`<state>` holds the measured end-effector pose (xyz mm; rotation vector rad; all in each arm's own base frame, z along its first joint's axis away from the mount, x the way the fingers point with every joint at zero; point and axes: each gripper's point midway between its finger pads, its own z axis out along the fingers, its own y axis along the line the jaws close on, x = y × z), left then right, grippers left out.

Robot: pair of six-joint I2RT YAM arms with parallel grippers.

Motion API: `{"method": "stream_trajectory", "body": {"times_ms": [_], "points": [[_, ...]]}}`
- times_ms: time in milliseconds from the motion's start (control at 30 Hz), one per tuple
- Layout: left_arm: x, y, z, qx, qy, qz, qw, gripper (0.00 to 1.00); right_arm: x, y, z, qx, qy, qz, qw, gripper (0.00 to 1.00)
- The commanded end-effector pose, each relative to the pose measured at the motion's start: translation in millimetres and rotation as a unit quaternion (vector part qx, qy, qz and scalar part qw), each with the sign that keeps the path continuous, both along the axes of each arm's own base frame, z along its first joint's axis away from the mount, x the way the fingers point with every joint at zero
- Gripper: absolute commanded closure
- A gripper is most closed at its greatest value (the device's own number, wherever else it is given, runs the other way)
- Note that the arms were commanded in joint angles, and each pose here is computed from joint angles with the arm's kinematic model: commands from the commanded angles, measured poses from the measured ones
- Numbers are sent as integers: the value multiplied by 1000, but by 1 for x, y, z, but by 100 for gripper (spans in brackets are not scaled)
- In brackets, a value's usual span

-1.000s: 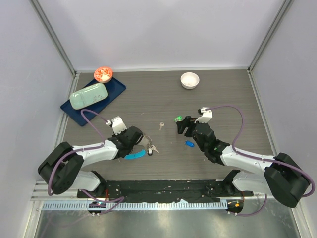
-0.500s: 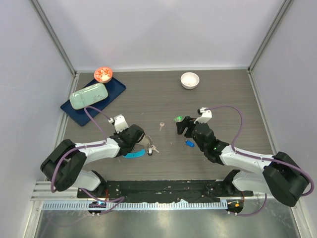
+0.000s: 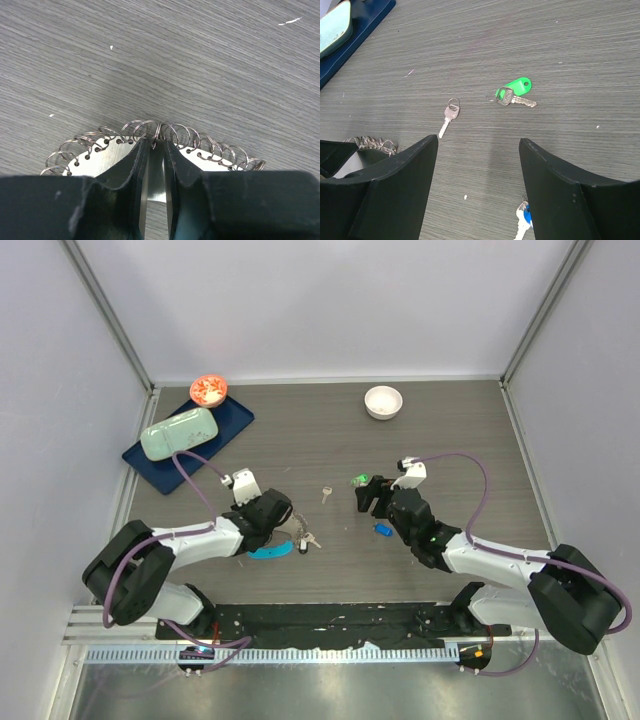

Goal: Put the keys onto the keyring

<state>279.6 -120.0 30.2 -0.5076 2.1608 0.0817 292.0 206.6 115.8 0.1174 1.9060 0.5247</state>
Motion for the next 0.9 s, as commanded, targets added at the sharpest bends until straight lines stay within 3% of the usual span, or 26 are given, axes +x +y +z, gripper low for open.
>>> {"method": "stream_trajectory", "body": {"times_ms": [0, 533, 867], "points": [[12, 1, 12, 2, -25, 18, 1000, 78, 8, 6, 21, 22, -27, -4, 999, 28], [14, 0, 11, 12, -23, 13, 1000, 82, 9, 8, 21, 21, -26, 0, 999, 28], [12, 3, 15, 12, -25, 14, 1000, 96, 9, 10, 19, 20, -23, 3, 1000, 28]]}}
